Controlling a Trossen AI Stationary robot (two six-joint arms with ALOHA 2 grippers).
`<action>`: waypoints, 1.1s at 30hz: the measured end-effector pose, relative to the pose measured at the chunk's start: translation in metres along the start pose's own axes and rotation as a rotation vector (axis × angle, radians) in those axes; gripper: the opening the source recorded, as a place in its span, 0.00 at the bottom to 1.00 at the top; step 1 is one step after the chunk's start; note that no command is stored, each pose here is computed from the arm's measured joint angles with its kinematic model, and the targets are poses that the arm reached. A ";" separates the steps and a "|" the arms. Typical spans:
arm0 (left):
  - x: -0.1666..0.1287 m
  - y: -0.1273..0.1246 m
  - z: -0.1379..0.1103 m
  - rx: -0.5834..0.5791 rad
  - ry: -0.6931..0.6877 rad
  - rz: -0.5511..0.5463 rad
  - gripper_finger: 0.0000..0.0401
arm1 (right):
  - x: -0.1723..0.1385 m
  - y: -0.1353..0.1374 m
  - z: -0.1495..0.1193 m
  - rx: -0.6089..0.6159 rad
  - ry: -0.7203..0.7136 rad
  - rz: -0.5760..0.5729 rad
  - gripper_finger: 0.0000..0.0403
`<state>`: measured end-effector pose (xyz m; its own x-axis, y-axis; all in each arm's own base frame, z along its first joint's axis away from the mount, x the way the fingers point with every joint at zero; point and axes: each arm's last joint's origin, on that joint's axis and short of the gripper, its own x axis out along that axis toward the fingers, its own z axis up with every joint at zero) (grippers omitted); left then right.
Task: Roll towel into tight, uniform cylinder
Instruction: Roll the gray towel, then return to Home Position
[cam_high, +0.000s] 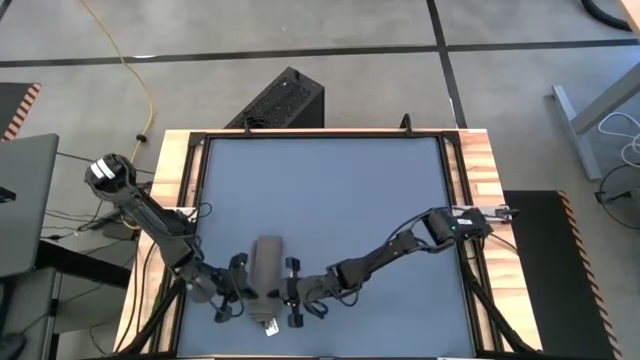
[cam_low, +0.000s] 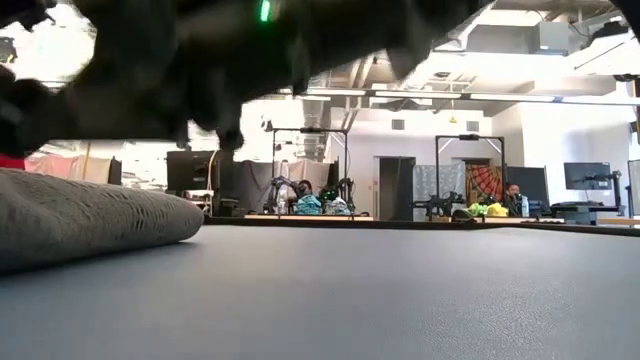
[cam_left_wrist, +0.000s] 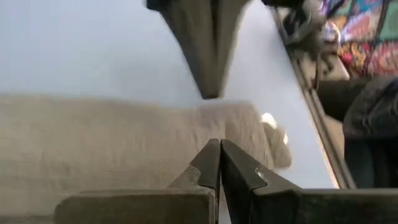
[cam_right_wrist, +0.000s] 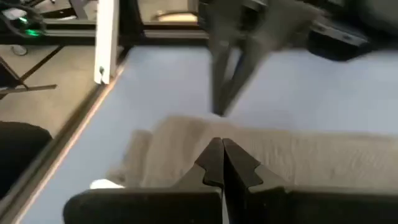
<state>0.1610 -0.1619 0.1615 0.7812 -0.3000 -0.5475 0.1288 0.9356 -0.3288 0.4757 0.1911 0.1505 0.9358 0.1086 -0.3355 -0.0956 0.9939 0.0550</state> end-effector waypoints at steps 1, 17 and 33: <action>-0.004 0.000 0.003 0.001 -0.026 0.003 0.00 | -0.004 0.002 0.006 -0.017 -0.003 0.004 0.04; 0.004 0.018 0.051 0.120 -0.334 0.036 0.00 | -0.120 -0.003 0.009 -0.120 -0.053 0.014 0.04; -0.056 0.078 0.049 0.141 -0.531 0.102 0.00 | -0.245 -0.097 -0.051 0.139 -0.293 -0.173 0.04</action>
<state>0.1570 -0.0629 0.2038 0.9897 -0.1055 -0.0967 0.0882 0.9818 -0.1680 0.2388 0.0687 0.1796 0.9935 -0.0906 -0.0686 0.1003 0.9829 0.1547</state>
